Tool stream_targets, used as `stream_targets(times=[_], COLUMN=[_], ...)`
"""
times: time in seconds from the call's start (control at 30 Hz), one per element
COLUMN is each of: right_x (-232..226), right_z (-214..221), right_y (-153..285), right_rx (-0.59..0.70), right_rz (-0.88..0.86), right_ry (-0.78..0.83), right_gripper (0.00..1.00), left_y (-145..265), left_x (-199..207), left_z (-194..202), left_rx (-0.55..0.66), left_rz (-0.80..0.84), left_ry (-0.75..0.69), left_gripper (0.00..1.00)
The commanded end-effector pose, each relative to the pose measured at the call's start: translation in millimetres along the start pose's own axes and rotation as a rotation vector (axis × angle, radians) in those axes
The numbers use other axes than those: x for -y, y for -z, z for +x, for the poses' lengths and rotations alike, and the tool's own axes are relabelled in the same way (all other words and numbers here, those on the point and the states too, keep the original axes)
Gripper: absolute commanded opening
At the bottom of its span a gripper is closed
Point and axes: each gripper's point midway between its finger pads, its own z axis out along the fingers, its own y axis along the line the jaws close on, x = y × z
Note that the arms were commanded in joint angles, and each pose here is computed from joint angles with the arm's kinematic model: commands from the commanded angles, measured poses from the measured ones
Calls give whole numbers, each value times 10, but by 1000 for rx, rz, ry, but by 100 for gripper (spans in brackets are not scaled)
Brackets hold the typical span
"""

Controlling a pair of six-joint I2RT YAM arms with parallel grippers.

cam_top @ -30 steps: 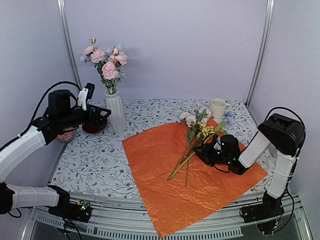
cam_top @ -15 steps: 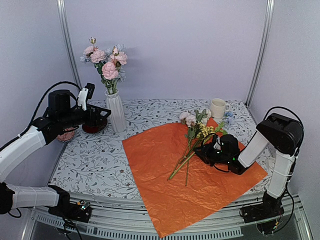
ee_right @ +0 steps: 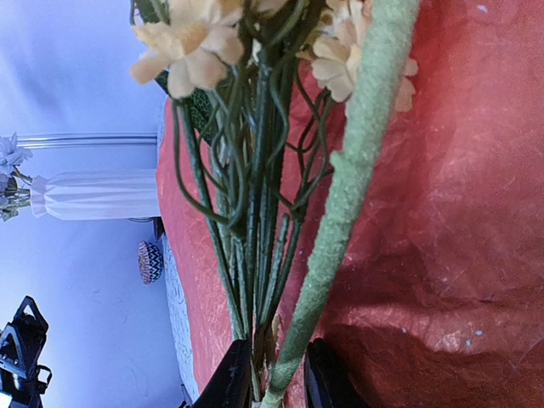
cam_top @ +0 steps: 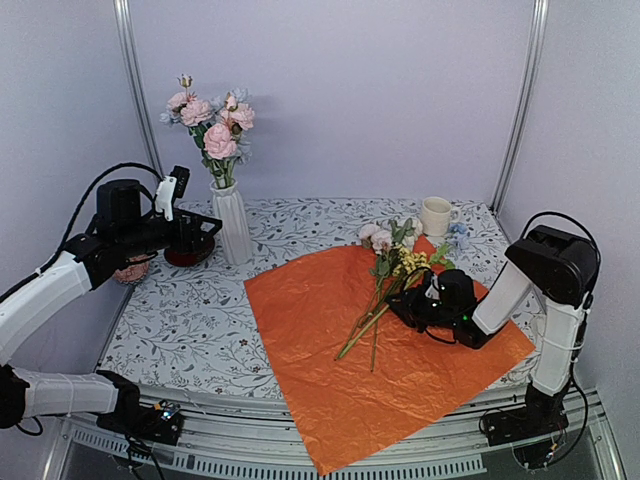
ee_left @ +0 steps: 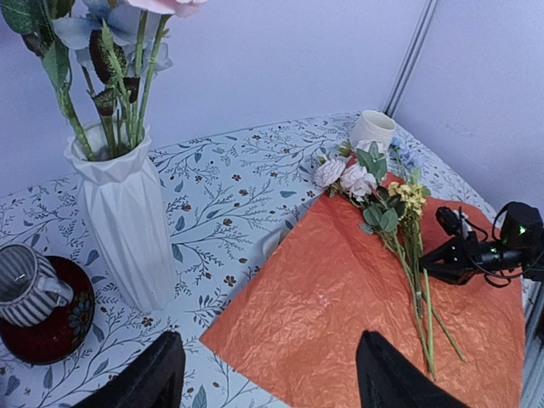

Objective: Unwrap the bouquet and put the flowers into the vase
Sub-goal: Pick up the fake flower from the flattened wrapping paper.

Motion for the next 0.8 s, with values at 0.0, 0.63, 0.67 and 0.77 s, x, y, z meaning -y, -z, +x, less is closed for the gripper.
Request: stream_targets(times=[0.0, 0.63, 0.67, 0.77], right_x=[4, -217, -237, -307], right_z=[-6, -50, -53, -68], right_y=[-58, 14, 29, 88], right_rx=[-11, -3, -1, 11], right_rz=[-14, -76, -80, -96], right_ry=[-12, 25, 29, 43], right_gripper=[24, 4, 3, 3], left_y=[-16, -16, -18, -15], left_x=[43, 47, 52, 45], left_z=[48, 48, 49, 44], left_rx=[-11, -11, -11, -9], left_rz=[17, 19, 21, 18], left_ry=[-12, -12, -13, -13], left_gripper=[71, 71, 71, 71])
